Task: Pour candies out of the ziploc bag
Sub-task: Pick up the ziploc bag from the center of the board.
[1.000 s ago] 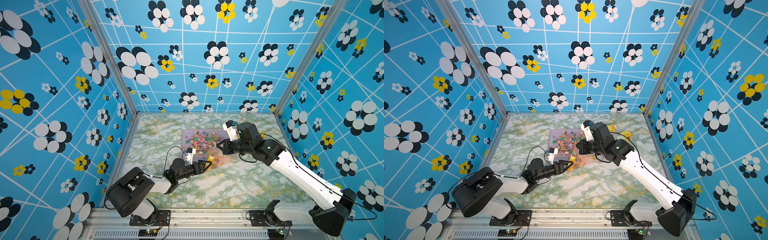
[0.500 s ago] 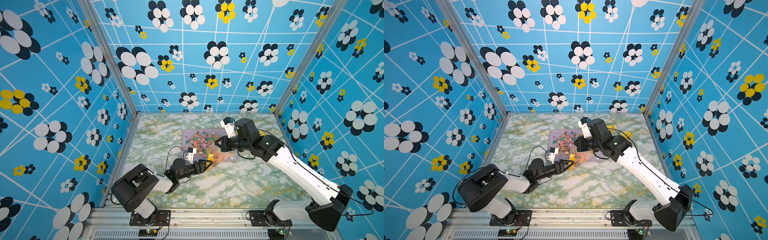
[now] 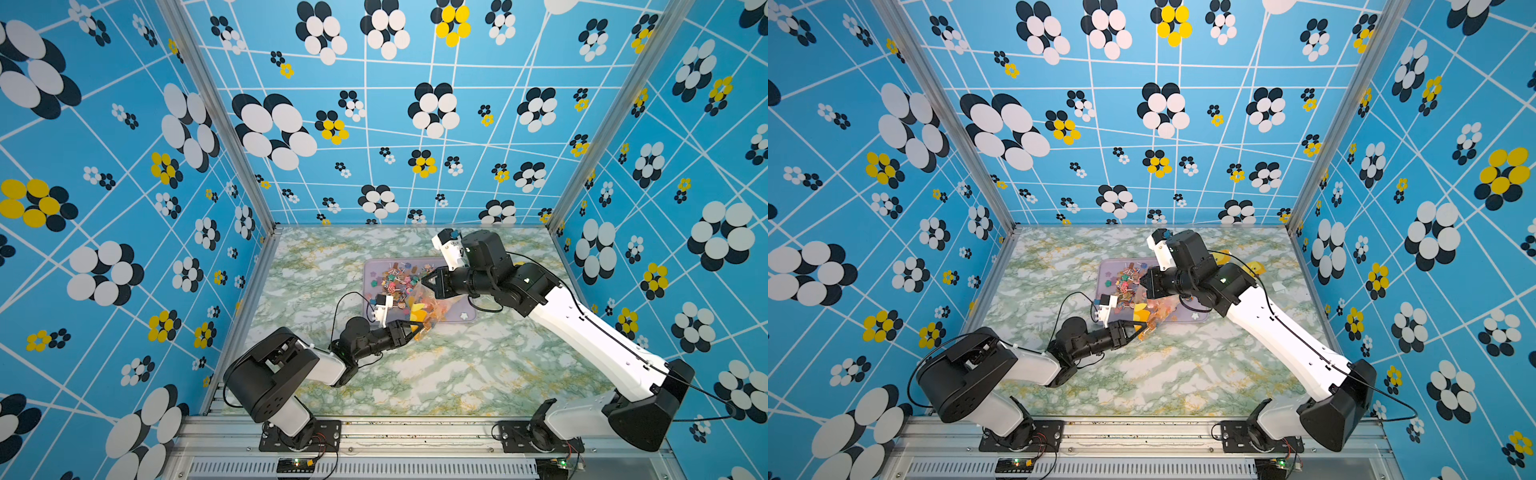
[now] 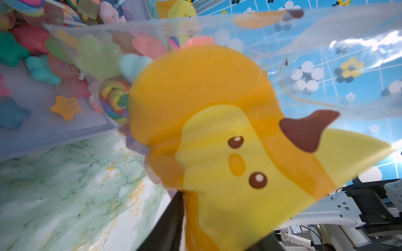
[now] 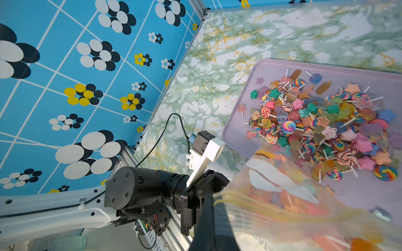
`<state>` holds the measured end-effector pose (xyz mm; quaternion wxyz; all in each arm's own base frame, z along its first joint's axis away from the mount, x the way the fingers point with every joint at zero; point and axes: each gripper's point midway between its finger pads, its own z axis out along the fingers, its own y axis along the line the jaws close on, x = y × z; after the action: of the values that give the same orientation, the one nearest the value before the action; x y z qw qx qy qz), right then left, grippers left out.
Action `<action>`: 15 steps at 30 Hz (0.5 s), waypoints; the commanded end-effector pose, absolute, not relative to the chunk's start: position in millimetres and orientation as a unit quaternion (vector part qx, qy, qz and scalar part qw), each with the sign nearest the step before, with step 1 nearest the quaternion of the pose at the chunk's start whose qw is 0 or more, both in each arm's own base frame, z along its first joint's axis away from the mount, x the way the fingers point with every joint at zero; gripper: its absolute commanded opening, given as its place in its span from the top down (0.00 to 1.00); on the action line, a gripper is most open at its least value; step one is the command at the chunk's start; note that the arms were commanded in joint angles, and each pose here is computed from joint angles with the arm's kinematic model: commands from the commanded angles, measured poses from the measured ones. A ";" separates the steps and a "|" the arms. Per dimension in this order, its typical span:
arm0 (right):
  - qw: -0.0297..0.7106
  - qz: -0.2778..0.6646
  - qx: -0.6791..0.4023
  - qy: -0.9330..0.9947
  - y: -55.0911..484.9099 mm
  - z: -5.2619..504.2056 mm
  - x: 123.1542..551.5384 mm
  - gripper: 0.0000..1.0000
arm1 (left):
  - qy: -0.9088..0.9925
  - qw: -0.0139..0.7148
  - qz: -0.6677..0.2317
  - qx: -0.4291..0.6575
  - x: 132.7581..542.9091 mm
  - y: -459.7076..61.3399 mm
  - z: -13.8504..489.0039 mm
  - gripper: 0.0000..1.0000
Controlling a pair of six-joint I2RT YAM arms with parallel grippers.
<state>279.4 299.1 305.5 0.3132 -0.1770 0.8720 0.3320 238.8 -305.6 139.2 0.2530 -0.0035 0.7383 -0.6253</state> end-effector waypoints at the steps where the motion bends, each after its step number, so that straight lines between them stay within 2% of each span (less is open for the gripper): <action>1: 0.349 0.359 -0.199 0.843 310.9 338.5 280.7 1.00 | 0.722 0.267 -0.638 0.006 241.4 -306.7 150.4 0.66; 8: 0.346 0.345 -0.202 0.849 313.8 325.1 287.5 1.00 | 0.720 0.287 -0.632 -0.001 253.5 -301.6 157.1 0.81; 15: 0.340 0.330 -0.207 0.856 319.1 308.9 297.0 1.00 | 0.737 0.318 -0.596 0.009 264.5 -295.9 163.1 0.86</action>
<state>289.4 308.4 286.5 0.3020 -0.1900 0.8784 0.3180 251.5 -297.7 135.5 0.2670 -0.0114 0.7533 -0.6009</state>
